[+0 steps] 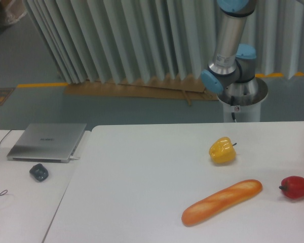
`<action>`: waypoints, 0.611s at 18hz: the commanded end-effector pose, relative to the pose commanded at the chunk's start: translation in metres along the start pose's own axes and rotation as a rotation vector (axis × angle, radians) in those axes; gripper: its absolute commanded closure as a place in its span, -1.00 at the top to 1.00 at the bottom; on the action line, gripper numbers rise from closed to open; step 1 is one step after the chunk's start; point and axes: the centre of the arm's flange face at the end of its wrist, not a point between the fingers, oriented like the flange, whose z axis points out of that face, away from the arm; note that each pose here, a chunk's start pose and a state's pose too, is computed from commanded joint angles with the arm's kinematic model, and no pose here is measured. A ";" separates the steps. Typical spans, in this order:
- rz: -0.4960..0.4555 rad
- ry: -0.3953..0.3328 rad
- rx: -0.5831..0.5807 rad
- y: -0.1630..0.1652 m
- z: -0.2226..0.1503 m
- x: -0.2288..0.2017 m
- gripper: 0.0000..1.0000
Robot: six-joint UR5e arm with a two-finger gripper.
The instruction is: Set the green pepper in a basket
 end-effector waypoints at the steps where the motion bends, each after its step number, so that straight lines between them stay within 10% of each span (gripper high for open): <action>1: 0.003 0.002 0.003 0.000 0.004 -0.001 0.22; 8: 0.008 0.002 0.003 0.004 0.016 -0.005 0.23; 10: 0.008 -0.012 -0.006 -0.001 0.006 -0.007 0.99; 11: 0.008 -0.023 -0.003 -0.002 0.003 -0.009 1.00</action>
